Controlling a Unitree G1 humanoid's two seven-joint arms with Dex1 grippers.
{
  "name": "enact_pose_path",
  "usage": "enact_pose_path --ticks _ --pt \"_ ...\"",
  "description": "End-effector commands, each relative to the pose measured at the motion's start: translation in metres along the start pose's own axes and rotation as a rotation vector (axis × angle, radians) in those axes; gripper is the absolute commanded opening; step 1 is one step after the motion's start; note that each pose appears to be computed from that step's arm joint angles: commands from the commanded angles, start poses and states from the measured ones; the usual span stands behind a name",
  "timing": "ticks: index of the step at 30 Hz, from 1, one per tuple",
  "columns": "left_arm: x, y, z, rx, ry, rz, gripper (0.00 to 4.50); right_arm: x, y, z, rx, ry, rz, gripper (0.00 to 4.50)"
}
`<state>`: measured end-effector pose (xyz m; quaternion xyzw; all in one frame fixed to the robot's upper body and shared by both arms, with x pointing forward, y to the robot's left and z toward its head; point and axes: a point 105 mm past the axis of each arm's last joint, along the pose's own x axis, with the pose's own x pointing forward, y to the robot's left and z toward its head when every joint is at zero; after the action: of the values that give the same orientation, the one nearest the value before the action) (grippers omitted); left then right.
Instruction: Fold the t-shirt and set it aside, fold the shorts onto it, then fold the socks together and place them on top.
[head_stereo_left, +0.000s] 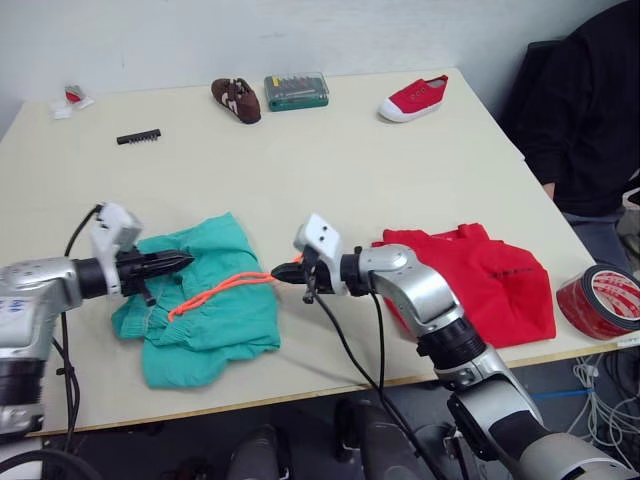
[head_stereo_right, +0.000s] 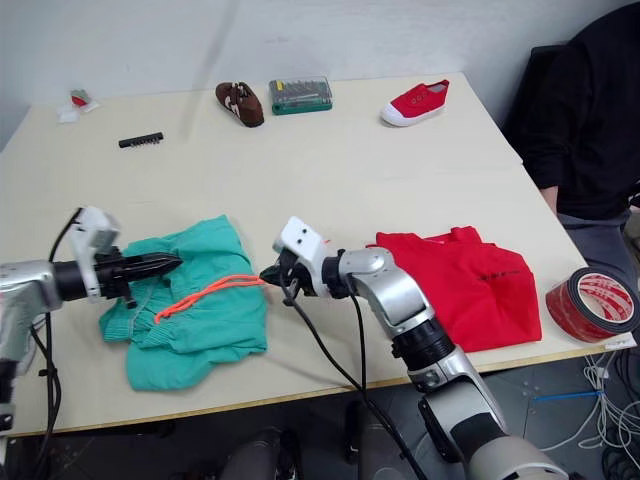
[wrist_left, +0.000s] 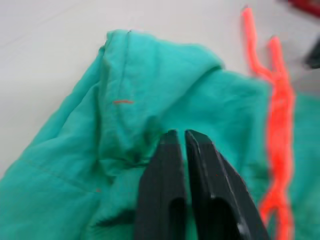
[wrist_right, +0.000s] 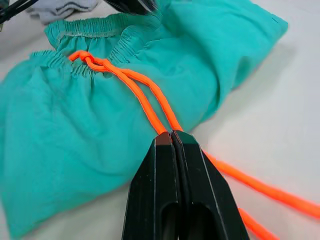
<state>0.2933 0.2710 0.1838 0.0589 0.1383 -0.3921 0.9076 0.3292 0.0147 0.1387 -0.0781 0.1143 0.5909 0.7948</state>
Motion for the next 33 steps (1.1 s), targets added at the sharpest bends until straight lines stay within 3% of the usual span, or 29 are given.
enact_pose_path --ticks 1,2,5,15,19,25,29,33 --pt "-0.015 -0.010 0.015 0.038 -0.030 0.012 1.81 -0.003 0.000 0.008 0.015 -0.056 -0.026 0.00" --pt "-0.016 -0.011 0.016 0.044 -0.034 0.024 2.07 -0.001 0.006 0.011 -0.005 -0.069 -0.003 0.00" --pt "-0.017 -0.014 0.021 0.047 -0.057 0.028 2.07 0.004 0.015 0.018 0.002 -0.089 0.039 0.00" --pt "-0.017 -0.032 0.033 0.047 -0.108 -0.061 2.07 -0.006 -0.003 0.012 0.120 -0.029 -0.007 0.00" --pt "-0.021 -0.039 0.033 0.050 -0.097 -0.105 2.65 -0.015 -0.008 0.010 0.182 -0.010 -0.017 0.91" --pt "-0.025 -0.041 0.038 0.073 -0.086 -0.125 4.49 -0.021 -0.010 0.009 0.262 -0.016 -0.026 2.95" --pt "-0.029 -0.042 0.041 0.082 -0.092 -0.125 4.50 -0.015 -0.010 0.002 0.318 -0.010 -0.030 4.34" --pt "-0.033 -0.041 0.041 0.094 -0.093 -0.100 4.50 -0.009 -0.024 -0.008 0.329 0.011 -0.094 4.47"
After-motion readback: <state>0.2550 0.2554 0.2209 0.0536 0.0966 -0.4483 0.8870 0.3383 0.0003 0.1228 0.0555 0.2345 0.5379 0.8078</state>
